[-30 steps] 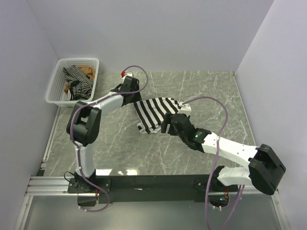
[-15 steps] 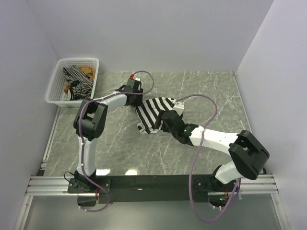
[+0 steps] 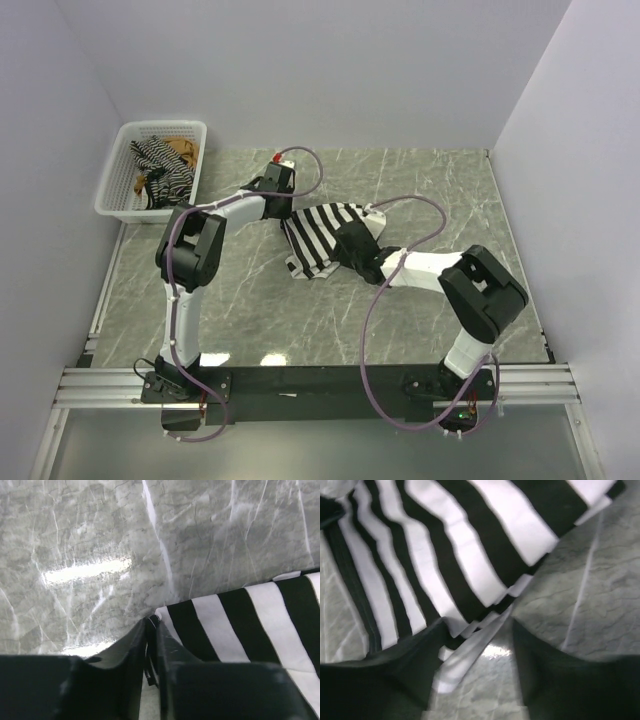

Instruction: Fold and stack the tank tops

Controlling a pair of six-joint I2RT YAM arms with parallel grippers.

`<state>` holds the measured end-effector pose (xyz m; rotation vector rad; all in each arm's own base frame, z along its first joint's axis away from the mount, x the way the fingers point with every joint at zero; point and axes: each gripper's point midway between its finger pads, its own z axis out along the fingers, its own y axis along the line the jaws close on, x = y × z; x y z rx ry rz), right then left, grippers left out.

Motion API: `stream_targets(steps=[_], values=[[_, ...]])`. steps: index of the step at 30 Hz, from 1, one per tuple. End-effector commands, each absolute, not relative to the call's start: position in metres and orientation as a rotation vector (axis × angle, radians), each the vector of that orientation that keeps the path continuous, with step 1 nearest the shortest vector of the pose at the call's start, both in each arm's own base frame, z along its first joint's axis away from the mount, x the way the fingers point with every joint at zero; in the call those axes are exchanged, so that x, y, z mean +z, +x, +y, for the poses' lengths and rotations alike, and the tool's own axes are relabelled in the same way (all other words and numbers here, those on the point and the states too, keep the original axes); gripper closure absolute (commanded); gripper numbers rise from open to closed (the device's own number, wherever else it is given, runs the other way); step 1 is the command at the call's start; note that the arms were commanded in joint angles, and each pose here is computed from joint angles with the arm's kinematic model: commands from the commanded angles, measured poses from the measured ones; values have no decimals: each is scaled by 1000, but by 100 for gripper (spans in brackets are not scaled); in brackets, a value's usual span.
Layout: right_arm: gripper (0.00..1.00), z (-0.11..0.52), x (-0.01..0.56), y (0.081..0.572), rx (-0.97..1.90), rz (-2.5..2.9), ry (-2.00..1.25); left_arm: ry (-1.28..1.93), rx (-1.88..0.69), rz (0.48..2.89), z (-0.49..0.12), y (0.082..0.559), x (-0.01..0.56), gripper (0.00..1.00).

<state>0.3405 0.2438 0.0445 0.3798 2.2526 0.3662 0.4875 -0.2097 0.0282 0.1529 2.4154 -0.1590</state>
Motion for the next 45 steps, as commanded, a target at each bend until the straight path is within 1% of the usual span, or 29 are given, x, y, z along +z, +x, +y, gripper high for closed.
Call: stream_targets(steps=[1, 3, 4, 6, 7, 9, 10, 15, 21, 22, 23, 24, 25, 26, 27, 28, 31, 33, 34, 36, 37, 38, 39, 40, 41, 42, 43, 44, 45], values=[[45, 244, 62, 367, 419, 2175, 459, 112, -193, 2363, -211, 491, 49, 90], [60, 240, 62, 372, 403, 2174, 460, 76, -212, 2354, -211, 487, 56, 99], [80, 235, 62, 376, 385, 2175, 466, 54, -235, 2332, -212, 483, 69, 100], [97, 229, 62, 379, 364, 2178, 468, 28, -253, 2296, -214, 479, 87, 99], [100, 223, 72, 383, 360, 2155, 476, 16, -275, 2244, -215, 477, 112, 99], [100, 213, 83, 385, 326, 2135, 464, 9, -282, 2210, -222, 465, 130, 99], [100, 208, 100, 387, 334, 2103, 465, 2, -296, 2158, -223, 460, 158, 99], [100, 173, 162, 397, 299, 2022, 430, 6, -323, 2025, -243, 428, 238, 99], [100, 143, 279, 414, 239, 1845, 325, -42, -510, 1798, -261, 399, 363, 100], [100, 138, 317, 419, 231, 1778, 307, -45, -542, 1759, -262, 394, 383, 100], [100, 133, 331, 420, 216, 1768, 300, -53, -577, 1702, -263, 390, 412, 99], [100, 133, 350, 421, 238, 1746, 271, -56, -595, 1669, -263, 388, 429, 100], [100, 126, 392, 426, 241, 1672, 255, -63, -598, 1648, -260, 385, 442, 100], [100, 122, 406, 425, 232, 1667, 244, -80, -623, 1590, -256, 380, 473, 100], [100, 122, 422, 425, 234, 1648, 227, -88, -631, 1571, -253, 377, 485, 100], [100, 128, 458, 425, 262, 1596, 173, -112, -630, 1540, -244, 371, 499, 100], [100, 135, 479, 421, 294, 1599, 124, -190, -619, 1465, -215, 353, 521, 100], [100, 139, 477, 416, 325, 1594, 115, -232, -596, 1470, -203, 350, 503, 100], [100, 147, 462, 407, 377, 1619, 85, -240, -614, 1455, -194, 339, 505, 99], [100, 154, 438, 393, 422, 1672, 49, -266, -590, 1566, -192, 338, 450, 100], [100, 158, 386, 389, 425, 1796, 43, -289, -607, 1577, -185, 327, 440, 100], [100, 167, 361, 379, 471, 1857, 3, -321, -587, 1691, -187, 326, 383, 100], [100, 167, 346, 364, 490, 1882, 4, -355, -575, 1738, -182, 321, 357, 100], [100, 167, 283, 349, 485, 2003, 29, -433, -571, 1812, -175, 309, 310, 100], [98, 166, 258, 338, 481, 2041, 36, -464, -564, 1858, -170, 300, 284, 99], [82, 166, 245, 321, 487, 2053, 34, -477, -576, 1894, -169, 292, 263, 100], [70, 159, 198, 305, 453, 2143, 74, -481, -559, 1962, -162, 277, 219, 93], [58, 155, 182, 296, 447, 2169, 87, -511, -598, 2003, -165, 269, 198, 85], [42, 157, 176, 284, 472, 2166, 82, -528, -628, 2017, -167, 264, 183, 76]])
